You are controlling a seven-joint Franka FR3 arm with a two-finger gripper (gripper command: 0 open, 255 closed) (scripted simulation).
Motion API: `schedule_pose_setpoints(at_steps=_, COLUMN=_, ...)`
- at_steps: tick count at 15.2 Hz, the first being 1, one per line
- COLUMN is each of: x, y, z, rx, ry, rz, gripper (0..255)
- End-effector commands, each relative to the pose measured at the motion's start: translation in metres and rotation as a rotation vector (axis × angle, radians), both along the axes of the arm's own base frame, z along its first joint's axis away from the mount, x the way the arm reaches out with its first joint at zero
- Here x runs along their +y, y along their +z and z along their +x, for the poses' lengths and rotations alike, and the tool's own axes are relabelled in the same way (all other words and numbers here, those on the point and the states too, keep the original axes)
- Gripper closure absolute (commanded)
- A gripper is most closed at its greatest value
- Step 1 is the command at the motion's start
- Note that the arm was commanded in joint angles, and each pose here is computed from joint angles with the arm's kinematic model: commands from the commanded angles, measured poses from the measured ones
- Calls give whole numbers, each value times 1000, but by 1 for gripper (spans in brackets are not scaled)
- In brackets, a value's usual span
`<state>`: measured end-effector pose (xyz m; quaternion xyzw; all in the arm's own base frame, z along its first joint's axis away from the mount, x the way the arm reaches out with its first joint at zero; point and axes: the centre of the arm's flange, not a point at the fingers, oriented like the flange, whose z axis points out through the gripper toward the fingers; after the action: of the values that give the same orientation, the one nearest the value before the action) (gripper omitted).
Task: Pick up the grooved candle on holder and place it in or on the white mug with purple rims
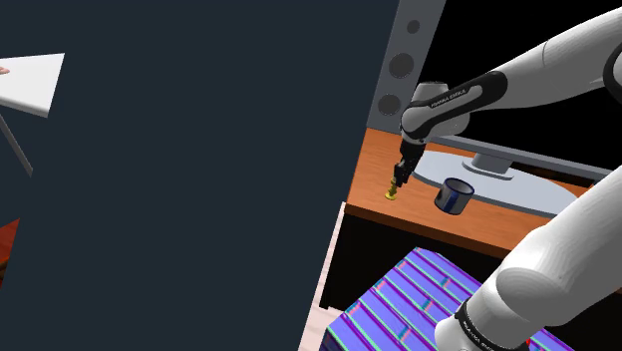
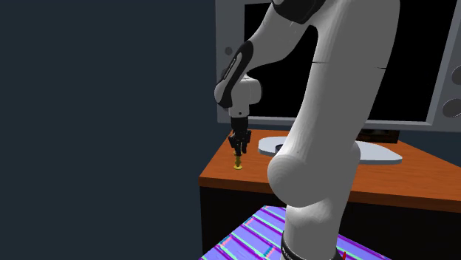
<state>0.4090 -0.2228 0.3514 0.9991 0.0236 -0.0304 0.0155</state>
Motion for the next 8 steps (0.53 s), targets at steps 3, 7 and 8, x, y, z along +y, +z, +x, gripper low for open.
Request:
schedule_pose_setpoints(at_steps=3, x=0, y=5, z=0, rx=1, ry=0, rz=0, gripper=255)
schedule_pose_setpoints(at_steps=7, x=0, y=26, z=0, rx=1, ry=0, rz=0, gripper=255)
schedule_pose_setpoints(at_steps=8, x=0, y=31, z=0, rx=1, ry=0, rz=0, gripper=255)
